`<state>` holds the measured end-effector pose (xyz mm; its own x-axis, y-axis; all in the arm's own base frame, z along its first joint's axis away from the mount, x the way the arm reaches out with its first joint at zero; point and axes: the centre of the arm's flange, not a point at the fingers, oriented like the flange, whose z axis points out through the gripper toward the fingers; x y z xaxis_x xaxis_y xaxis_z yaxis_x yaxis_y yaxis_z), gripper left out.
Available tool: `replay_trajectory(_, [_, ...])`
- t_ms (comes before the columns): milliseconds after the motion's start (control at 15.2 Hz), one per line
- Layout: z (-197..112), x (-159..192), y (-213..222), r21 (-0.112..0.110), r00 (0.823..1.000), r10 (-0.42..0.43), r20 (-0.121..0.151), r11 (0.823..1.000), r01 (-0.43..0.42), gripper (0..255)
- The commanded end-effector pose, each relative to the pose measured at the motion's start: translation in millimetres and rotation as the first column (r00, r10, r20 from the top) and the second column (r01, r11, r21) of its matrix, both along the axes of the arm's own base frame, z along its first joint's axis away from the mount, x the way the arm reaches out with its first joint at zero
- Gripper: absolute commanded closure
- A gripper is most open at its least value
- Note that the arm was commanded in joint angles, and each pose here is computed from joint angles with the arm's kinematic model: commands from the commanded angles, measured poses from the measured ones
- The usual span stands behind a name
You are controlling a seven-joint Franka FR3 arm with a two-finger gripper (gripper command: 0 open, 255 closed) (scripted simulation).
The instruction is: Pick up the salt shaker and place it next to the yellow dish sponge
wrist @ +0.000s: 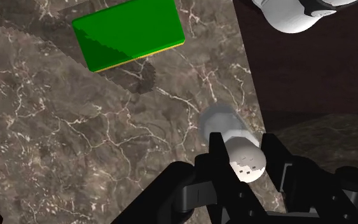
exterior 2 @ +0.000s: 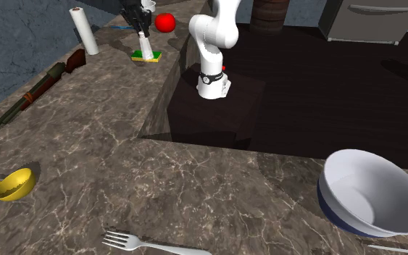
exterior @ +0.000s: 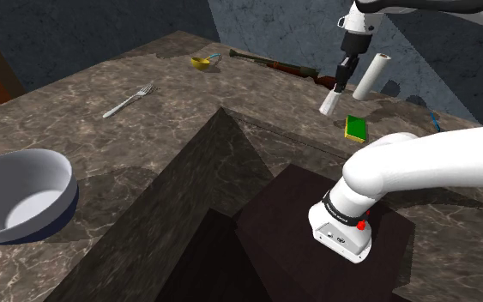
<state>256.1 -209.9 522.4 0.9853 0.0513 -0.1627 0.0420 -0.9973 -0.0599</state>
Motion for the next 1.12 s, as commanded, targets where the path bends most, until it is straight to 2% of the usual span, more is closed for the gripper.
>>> replay_trajectory(0, [-10, -1, 0, 0.000, 1.000, 0.000, 0.001, 1.000, 0.000, 255])
replay_trajectory(792, [-75, -1, 0, 0.000, 1.000, 0.000, 0.001, 1.000, 0.000, 255])
replay_trajectory(1056, [-75, -1, 0, 0.000, 1.000, 0.000, 0.001, 1.000, 0.000, 255])
